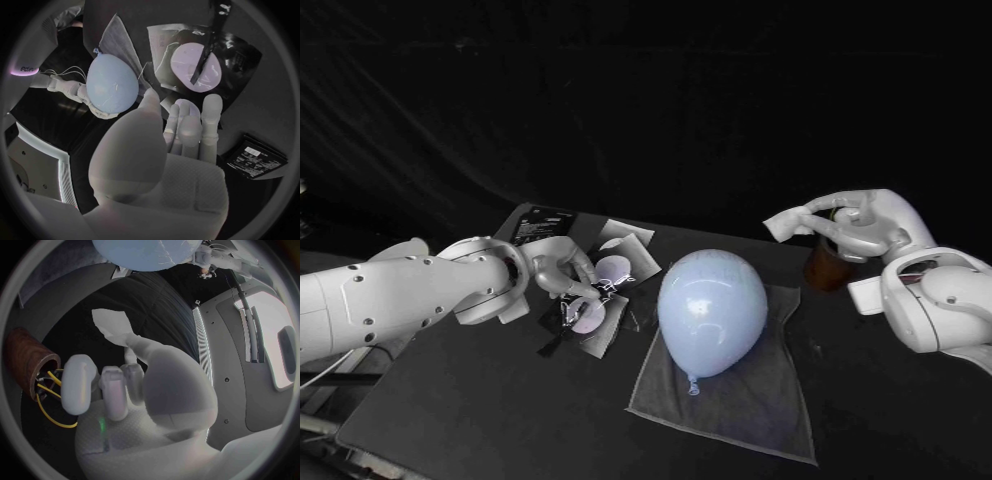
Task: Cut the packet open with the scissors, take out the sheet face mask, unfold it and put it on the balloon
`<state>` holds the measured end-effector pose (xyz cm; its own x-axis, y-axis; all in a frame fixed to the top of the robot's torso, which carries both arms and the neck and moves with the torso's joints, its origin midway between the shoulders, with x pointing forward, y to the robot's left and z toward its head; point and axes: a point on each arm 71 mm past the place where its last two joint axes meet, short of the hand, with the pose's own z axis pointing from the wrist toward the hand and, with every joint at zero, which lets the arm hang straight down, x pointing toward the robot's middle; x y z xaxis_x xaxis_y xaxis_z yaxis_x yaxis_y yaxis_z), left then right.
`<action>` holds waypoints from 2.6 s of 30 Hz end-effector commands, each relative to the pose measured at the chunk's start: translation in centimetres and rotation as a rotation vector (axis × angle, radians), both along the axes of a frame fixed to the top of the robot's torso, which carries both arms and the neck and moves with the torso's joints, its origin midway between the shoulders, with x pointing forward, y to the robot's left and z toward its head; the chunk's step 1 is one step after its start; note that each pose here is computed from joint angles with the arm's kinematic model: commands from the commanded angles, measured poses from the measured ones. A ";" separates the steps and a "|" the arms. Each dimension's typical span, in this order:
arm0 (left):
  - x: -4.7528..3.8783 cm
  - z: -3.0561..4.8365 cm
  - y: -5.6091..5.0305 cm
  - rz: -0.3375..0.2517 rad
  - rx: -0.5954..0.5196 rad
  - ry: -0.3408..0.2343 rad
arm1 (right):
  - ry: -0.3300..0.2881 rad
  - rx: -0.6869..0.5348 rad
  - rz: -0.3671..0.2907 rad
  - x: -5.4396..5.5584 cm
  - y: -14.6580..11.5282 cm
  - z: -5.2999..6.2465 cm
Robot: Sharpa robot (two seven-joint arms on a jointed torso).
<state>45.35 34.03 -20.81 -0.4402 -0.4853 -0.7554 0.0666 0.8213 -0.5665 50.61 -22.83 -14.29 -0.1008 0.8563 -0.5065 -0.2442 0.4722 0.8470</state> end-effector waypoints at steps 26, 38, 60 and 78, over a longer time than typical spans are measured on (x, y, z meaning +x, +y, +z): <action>7.02 4.71 -13.1 -0.093 -0.605 -0.097 | 0.213 0.142 0.036 0.0 1.0 -0.9; 8.68 5.59 -17.2 -0.153 -0.651 -0.136 | 0.253 0.223 0.030 0.7 2.3 0.2; 9.73 6.14 -19.3 -0.123 -0.739 -0.148 | 0.283 0.415 -0.068 2.4 2.6 1.7; 11.56 5.43 -19.6 -0.020 -0.734 -0.074 | 0.250 0.447 -0.064 2.7 3.1 2.2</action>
<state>56.79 14.69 -15.23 -0.3974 -0.8661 -0.3033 0.1857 0.2478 -0.9508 53.31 -19.93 -12.40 -0.1088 0.9917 -0.0688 0.0323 0.0727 0.9968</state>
